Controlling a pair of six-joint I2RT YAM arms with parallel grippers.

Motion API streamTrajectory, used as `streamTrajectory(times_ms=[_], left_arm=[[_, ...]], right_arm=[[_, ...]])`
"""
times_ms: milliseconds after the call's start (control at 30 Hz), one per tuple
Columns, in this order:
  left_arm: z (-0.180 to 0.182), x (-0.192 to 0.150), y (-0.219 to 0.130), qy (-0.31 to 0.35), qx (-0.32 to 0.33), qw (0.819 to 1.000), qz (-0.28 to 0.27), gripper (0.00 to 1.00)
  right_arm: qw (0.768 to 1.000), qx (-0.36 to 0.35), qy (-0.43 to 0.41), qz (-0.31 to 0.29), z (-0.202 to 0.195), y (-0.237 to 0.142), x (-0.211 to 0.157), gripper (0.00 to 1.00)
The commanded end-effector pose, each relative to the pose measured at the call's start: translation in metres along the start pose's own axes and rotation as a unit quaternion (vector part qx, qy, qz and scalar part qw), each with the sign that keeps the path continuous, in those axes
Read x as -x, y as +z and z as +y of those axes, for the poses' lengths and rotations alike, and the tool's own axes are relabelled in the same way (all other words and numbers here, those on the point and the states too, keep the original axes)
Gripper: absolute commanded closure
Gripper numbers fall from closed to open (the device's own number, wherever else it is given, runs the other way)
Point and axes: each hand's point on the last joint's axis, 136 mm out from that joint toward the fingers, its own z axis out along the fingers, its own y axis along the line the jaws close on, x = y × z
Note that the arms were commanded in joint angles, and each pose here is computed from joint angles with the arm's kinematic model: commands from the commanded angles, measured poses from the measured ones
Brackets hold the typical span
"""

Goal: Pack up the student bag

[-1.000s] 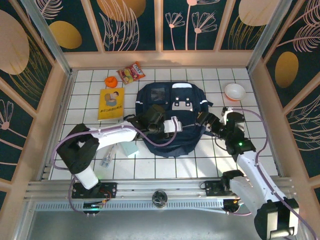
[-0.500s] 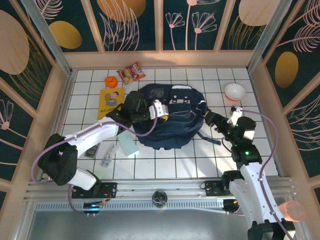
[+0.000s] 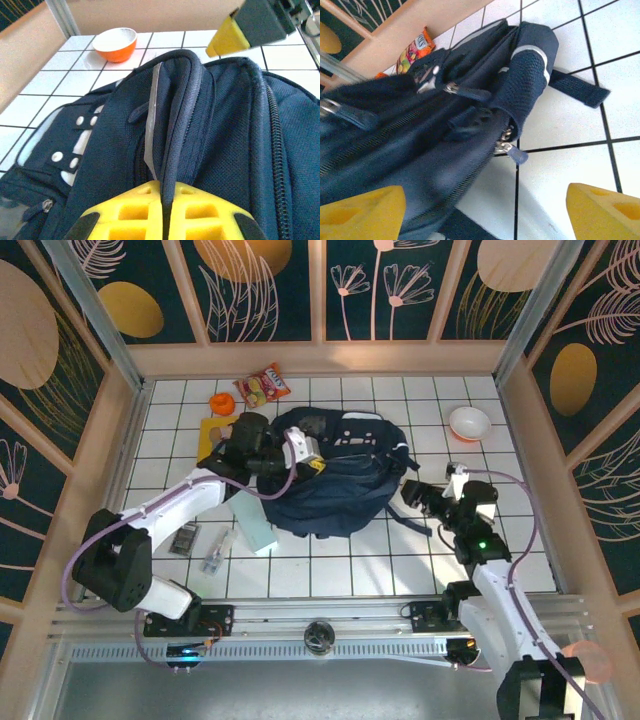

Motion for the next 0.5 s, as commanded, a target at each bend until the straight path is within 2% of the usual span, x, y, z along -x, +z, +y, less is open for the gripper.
streamTrajectory(times_ms=[0,167,300,467], left_arm=[[0.008,0.053,-0.036,0.052,-0.008,0.995,-0.087,1.0],[0.025,0.057,-0.059,0.047,-0.013,0.994,-0.102,1.0],[0.035,0.06,-0.066,0.042,-0.023,0.992,-0.113,1.0],[0.044,0.061,-0.069,0.037,-0.034,0.992,-0.115,1.0]], right_arm=[[0.99,0.076,-0.095,-0.064,0.026,-0.002,0.02,0.23],[0.984,0.095,-0.124,-0.082,0.029,0.001,0.019,0.26],[0.982,0.129,-0.121,-0.066,0.032,0.008,0.003,0.33],[0.978,0.146,-0.141,-0.045,0.036,0.02,-0.012,0.34]])
